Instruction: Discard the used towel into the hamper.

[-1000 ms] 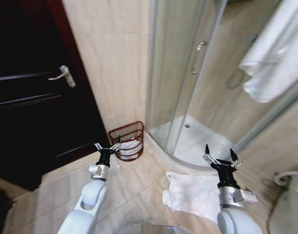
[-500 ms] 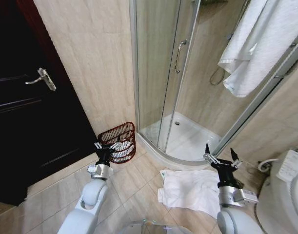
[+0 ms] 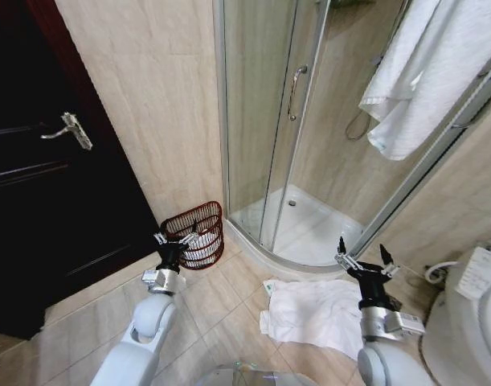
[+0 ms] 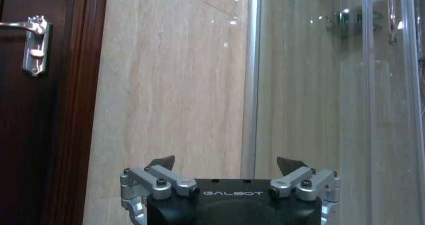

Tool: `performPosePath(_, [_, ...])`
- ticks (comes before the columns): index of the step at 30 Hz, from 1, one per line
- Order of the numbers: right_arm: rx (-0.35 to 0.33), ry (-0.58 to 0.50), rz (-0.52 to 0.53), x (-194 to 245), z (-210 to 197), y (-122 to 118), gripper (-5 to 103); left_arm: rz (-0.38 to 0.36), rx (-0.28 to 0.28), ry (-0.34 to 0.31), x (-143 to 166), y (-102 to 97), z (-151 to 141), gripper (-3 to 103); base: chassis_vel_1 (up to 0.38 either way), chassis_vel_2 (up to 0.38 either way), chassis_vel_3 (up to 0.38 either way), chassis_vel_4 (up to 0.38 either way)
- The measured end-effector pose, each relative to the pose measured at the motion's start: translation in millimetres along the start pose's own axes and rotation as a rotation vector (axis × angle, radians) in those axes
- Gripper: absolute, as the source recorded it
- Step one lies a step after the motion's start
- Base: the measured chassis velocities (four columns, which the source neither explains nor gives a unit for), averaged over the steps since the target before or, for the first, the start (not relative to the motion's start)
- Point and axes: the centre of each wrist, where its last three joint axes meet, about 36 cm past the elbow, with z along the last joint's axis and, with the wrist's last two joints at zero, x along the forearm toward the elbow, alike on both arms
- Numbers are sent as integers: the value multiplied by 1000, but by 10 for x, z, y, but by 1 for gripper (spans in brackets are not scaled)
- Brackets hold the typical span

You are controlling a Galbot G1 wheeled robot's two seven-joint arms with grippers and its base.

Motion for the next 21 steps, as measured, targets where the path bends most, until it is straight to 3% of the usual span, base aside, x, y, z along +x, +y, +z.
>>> performPosePath(21, [4,28,-3,24,-27,-6,100,-11,3,-11,-25,-27,-9,100,0,0,0,0])
